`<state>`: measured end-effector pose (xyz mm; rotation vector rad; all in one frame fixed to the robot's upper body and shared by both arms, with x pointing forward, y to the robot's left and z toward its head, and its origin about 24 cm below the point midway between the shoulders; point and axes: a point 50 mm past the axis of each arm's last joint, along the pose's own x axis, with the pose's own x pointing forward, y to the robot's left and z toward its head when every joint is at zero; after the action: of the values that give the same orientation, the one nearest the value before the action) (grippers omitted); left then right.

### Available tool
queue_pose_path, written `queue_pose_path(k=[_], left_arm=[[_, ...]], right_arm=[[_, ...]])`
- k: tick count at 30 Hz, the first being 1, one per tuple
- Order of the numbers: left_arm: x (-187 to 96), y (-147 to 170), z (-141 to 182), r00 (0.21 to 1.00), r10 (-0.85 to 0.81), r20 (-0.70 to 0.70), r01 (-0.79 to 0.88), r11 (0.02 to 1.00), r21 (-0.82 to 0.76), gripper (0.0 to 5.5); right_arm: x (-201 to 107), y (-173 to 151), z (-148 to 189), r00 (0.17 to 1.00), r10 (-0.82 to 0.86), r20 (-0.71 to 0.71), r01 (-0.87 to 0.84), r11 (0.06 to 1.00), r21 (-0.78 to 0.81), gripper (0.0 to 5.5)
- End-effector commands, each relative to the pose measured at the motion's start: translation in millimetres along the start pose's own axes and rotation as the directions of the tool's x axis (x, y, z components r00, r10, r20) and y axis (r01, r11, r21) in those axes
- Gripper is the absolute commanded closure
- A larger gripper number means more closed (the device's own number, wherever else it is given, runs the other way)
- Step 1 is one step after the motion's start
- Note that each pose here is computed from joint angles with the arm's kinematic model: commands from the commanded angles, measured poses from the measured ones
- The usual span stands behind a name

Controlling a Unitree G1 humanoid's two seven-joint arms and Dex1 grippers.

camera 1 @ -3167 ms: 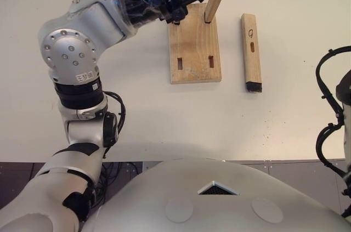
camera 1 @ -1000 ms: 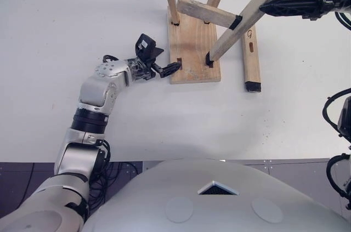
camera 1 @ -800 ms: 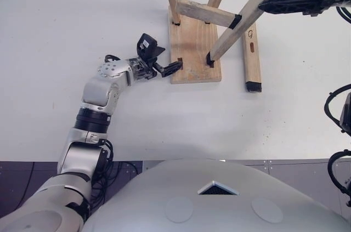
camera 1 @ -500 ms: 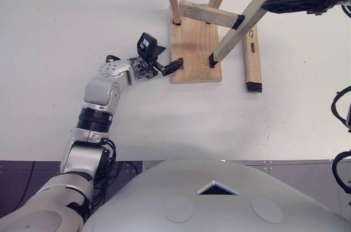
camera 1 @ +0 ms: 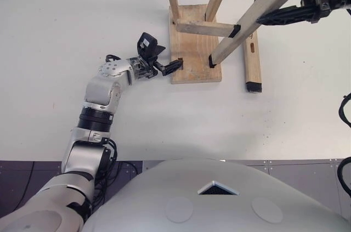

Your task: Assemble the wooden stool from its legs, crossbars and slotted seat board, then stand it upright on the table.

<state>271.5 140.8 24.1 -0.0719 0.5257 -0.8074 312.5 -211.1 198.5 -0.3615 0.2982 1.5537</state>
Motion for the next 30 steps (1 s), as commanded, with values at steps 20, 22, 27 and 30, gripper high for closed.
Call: queue_pose_path(k=[20, 22, 27, 30], left_arm=[[1, 1, -26, 0.995, 0.071, -0.075, -0.074, 0.996, -0.046, 0.89], [-1, 2, -27, 0.994, 0.083, -0.07, -0.086, 0.995, -0.049, 0.89], [-10, 18, -22, 0.986, 0.162, -0.031, -0.163, 0.985, -0.064, 0.89], [-15, 27, -18, 0.98, 0.198, -0.014, -0.199, 0.978, -0.06, 0.89]], right_arm=[[45, 28, -83, 0.923, 0.114, -0.367, 0.013, 0.945, 0.328, 3.47], [47, 34, -87, 0.921, 0.133, -0.365, -0.006, 0.945, 0.328, 3.47], [47, 31, -76, 0.952, 0.055, -0.301, 0.02, 0.97, 0.241, 3.47], [38, 25, -68, 0.952, 0.04, -0.304, 0.022, 0.98, 0.197, 2.78]])
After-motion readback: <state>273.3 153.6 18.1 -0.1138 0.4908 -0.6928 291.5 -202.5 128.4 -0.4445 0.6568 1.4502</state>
